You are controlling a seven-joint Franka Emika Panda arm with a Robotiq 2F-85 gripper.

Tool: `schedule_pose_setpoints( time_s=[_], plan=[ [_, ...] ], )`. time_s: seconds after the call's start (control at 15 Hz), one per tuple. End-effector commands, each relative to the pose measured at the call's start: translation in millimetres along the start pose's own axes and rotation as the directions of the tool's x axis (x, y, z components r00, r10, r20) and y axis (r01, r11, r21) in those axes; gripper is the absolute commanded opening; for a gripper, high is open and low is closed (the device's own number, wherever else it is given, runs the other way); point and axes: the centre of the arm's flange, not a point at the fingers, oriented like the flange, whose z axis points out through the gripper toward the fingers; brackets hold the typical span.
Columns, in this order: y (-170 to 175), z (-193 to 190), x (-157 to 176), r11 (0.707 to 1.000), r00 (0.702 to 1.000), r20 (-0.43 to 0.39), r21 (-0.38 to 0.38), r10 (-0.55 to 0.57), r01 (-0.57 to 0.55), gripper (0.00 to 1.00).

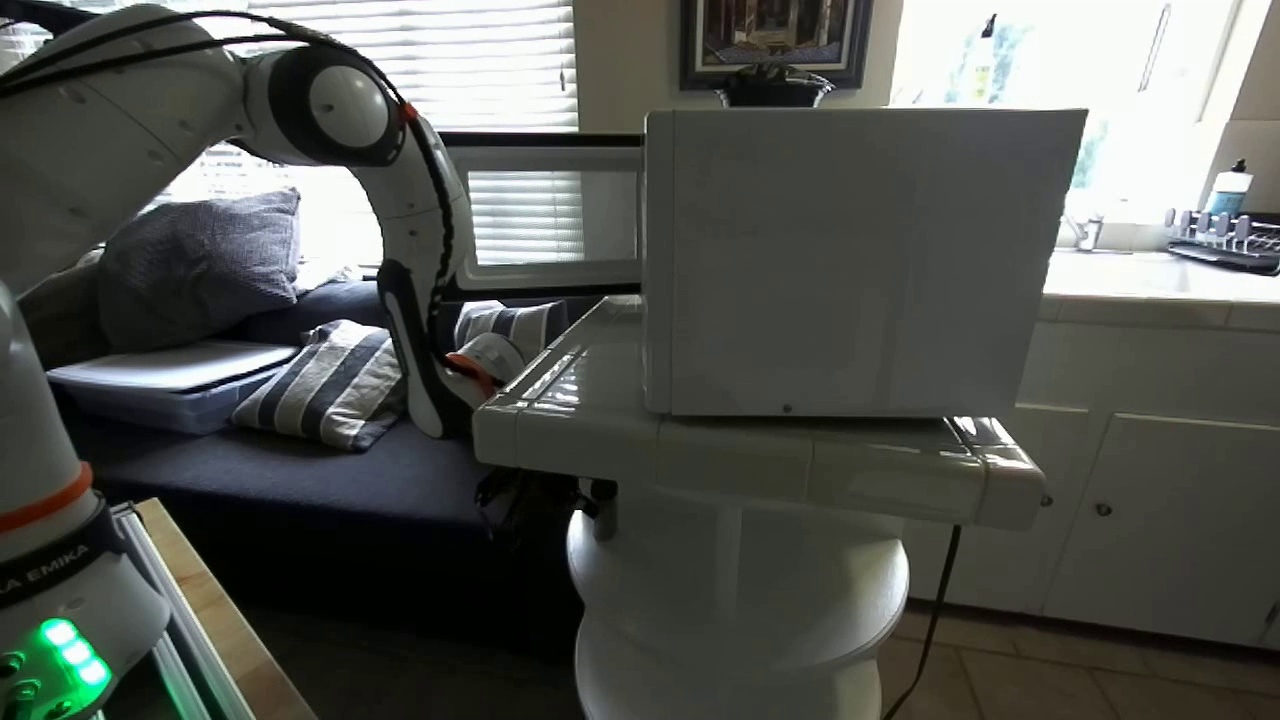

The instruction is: Pick up the jar from the shelf and put it on top of the microwave.

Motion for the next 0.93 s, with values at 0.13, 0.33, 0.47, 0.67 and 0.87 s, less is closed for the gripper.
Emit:
schedule_pose_setpoints(
  time_s=[0.13, 0.33, 0.47, 0.67, 0.87],
  plan=[
    [-2.8, 20.0, -11.1, 1.000, 1.000, -0.025, 0.001, -0.001, 0.001, 0.65],
    [-1.5, 16.8, -15.1, 1.000, 1.000, 0.007, 0.001, -0.018, 0.018, 0.41],
    [-0.3, 6.1, -17.4, 0.999, 0.998, 0.056, 0.015, -0.042, 0.041, 0.25],
    [3.9, -21.5, -18.2, 0.996, 0.991, 0.103, 0.040, -0.088, 0.084, 0.23],
    [13.8, -58.6, -23.0, 0.986, 0.973, 0.172, 0.089, -0.154, 0.140, 0.23]
  ],
)
